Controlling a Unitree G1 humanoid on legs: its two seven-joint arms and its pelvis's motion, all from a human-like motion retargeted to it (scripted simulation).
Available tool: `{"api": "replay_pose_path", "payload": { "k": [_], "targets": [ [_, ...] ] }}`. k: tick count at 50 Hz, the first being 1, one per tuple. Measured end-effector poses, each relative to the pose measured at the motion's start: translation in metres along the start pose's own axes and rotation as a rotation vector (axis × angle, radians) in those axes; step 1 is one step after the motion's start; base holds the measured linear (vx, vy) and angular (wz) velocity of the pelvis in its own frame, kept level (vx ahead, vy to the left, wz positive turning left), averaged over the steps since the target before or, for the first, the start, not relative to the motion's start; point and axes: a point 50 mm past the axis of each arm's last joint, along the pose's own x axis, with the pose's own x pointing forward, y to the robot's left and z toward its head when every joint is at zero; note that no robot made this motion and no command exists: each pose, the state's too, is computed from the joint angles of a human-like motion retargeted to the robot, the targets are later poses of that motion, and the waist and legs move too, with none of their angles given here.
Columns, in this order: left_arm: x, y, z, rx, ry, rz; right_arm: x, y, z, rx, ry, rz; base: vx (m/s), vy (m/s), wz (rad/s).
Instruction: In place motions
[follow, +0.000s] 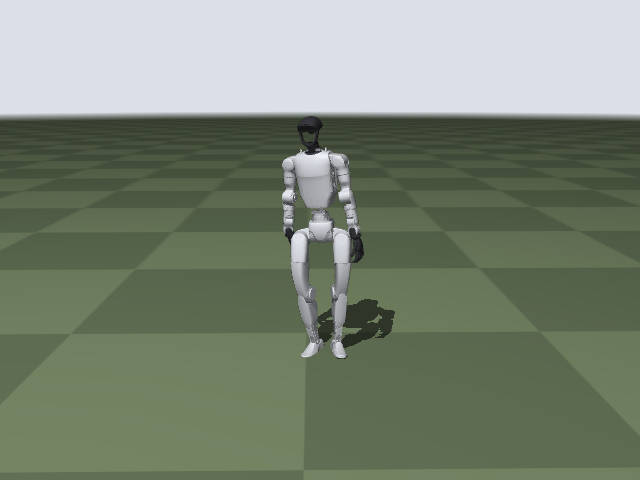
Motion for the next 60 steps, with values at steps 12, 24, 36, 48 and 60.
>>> {"api": "replay_pose_path", "payload": {
  "k": [12, 24, 36, 48, 60],
  "targets": [
    [0.0, -0.009, 0.026, 0.173, -0.085, -0.04, 0.001, -0.001, -0.001, -0.143, 0.007, -0.065, -0.04, 0.01, 0.28],
    [-0.003, -0.039, 0.008, 0.077, -0.089, -0.057, -0.005, -0.006, 0.025, -0.179, -0.036, -0.079, -0.3, -0.22, -3.12],
    [-0.006, -0.039, -0.041, -0.203, 0.077, 0.002, -0.01, -0.024, 0.012, 0.024, 0.009, -0.255, 0.14, -0.13, -3.92],
    [-0.012, -0.03, -0.075, -0.229, 0.244, -0.029, -0.022, -0.028, 0.057, -0.099, -0.081, -0.216, 0.25, -0.51, -2.88],
    [-0.001, -0.004, -0.02, -0.169, 0.073, -0.006, -0.014, -0.024, 0.032, 0.001, -0.061, -0.173, 0.0, 0.13, -1.5]
  ]
}}
